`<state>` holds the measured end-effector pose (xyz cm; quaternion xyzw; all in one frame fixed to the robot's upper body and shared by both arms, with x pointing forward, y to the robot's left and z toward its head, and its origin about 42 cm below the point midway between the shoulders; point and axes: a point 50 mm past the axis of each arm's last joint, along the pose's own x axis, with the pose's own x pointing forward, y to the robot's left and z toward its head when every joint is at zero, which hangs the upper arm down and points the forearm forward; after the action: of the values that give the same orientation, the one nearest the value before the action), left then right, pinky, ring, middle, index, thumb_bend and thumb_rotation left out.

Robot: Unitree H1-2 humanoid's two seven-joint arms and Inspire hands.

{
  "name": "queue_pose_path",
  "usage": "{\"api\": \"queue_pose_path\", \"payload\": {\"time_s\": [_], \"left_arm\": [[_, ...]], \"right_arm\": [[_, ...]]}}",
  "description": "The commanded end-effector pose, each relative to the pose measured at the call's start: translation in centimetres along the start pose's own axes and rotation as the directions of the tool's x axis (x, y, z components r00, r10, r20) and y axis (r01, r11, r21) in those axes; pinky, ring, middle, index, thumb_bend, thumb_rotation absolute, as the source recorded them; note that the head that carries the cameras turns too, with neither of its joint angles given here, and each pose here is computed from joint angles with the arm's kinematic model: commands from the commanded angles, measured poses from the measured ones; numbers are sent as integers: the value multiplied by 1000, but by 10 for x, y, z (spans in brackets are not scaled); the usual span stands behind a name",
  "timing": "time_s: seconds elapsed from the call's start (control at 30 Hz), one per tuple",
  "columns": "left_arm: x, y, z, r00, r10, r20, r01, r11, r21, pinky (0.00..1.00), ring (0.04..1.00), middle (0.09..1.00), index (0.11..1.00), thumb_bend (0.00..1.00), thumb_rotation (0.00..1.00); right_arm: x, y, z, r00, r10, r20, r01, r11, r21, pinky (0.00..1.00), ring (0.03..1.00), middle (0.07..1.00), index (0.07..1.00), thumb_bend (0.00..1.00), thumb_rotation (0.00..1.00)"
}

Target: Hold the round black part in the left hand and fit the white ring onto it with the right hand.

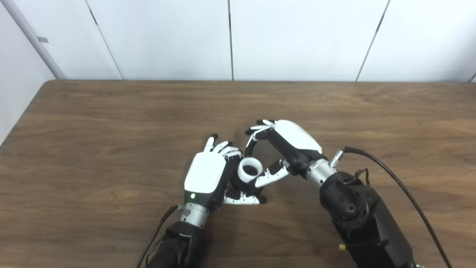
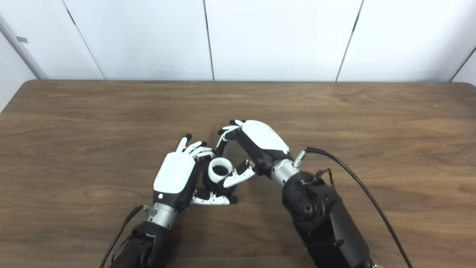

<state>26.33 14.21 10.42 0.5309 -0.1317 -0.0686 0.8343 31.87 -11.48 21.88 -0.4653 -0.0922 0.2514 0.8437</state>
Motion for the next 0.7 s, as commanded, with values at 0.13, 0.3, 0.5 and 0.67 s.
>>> {"api": "queue_pose_path", "payload": {"time_s": [0.13,0.3,0.5,0.67], "left_arm": [[-36,-44,-6,984,-162,-77,161,987,-12,1000,853,728,482,525,58],[-35,-44,-6,984,-160,-77,161,987,-4,1000,853,729,482,525,58],[-34,-44,-4,985,-155,-75,155,988,-6,1000,854,728,483,525,58],[-32,-44,-4,986,-152,-72,152,988,-11,1000,855,728,483,525,58]], "right_arm": [[5,-10,9,997,-54,58,55,998,-14,1000,955,835,484,522,130],[5,-10,8,997,-52,58,53,998,-18,1000,953,836,484,522,130],[4,-8,8,997,-45,59,45,999,-14,1000,955,835,484,522,130],[5,-7,6,998,-38,58,39,999,-12,1000,958,838,484,522,130]]}}
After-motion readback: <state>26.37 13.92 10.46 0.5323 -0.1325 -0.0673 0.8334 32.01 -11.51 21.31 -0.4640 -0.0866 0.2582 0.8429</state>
